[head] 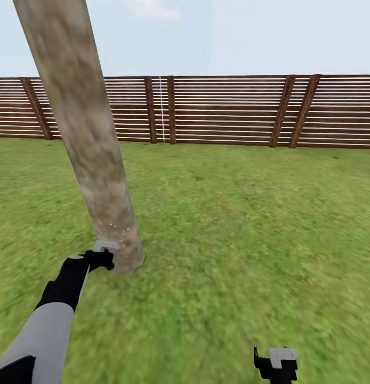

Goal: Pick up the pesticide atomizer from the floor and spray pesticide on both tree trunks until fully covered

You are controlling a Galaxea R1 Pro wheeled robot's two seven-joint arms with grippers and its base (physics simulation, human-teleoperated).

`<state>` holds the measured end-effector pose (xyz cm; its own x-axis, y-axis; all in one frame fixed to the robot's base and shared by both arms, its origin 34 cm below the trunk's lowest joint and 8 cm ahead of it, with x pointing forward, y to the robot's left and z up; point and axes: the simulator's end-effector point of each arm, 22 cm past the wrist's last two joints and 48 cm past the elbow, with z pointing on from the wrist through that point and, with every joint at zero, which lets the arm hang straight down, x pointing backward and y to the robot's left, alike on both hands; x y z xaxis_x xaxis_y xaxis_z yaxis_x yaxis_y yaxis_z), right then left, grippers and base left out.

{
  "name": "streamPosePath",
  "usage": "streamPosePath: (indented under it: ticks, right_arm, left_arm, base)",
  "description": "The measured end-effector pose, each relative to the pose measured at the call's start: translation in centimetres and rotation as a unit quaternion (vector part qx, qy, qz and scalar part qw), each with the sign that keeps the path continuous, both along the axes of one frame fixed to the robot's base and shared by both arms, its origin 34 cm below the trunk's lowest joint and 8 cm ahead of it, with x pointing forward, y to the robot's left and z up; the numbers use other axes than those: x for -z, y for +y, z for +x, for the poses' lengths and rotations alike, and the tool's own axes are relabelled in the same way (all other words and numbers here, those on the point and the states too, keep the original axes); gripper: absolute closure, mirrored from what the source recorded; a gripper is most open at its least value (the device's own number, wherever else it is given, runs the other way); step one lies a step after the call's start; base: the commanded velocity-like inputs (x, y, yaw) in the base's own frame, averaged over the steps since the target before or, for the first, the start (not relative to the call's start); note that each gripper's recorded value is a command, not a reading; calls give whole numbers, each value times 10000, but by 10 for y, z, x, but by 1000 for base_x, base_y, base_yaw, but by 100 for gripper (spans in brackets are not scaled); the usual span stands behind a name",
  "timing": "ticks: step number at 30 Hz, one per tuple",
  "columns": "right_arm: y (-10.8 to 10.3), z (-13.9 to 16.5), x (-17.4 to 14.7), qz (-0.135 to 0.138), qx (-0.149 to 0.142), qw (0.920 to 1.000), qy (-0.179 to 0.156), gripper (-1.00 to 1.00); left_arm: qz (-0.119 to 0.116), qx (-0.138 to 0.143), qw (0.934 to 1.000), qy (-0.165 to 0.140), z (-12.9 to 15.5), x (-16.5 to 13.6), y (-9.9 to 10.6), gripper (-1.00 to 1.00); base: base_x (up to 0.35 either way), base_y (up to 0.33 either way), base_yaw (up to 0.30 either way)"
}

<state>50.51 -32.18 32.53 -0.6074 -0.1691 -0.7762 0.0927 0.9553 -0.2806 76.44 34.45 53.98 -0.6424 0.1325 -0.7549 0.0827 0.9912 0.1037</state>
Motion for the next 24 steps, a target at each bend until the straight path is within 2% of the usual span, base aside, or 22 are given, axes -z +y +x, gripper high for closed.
streamPosePath:
  ticks: [5,7,9,11,12,13,14,15,20,21,24]
  right_arm:
    - [0,0,0,2,-1,10000,0,-100]
    - [0,0,0,0,3,10000,0,-100]
    - [0,0,0,-2,1,10000,0,-100]
    - [0,0,0,-3,0,10000,-1,-100]
    - [-1,0,0,-4,0,10000,-1,-100]
    - [0,0,0,-4,-1,10000,-1,-100]
    - [-1,0,0,-3,3,10000,0,-100]
    - [0,0,0,-3,-1,10000,0,-100]
    - [0,0,0,0,12,10000,-2,-100]
    - [0,0,0,0,13,10000,-3,-100]
    - [0,0,0,0,12,10000,-1,-100]
  left_arm:
    - [185,-163,9993,-288,6,-29,25,100]
    - [143,-57,9993,-332,11,-33,9,100]
    - [54,-2,9998,-188,11,-32,-8,100]
    - [50,-60,9997,-230,17,-47,-8,100]
    - [65,-92,9996,-272,19,-54,-3,100]
    - [138,-126,9993,-332,22,-65,11,100]
    - [149,-93,9992,-349,22,-76,37,100]
    - [231,-105,9991,-353,21,-79,47,100]
    - [-13,-57,9990,-447,31,-102,14,100]
    - [11,-74,9982,-597,33,-117,13,100]
    - [98,-77,9981,-603,31,-118,16,100]
  base:
    - [-212,80,0]
    - [-8,3,0]
    - [-3,1,0]
    - [0,0,0]
    - [0,0,0]
    - [0,0,0]
    - [0,0,0]
    - [0,0,0]
    - [0,0,125]
    - [0,0,275]
    - [0,-105,211]
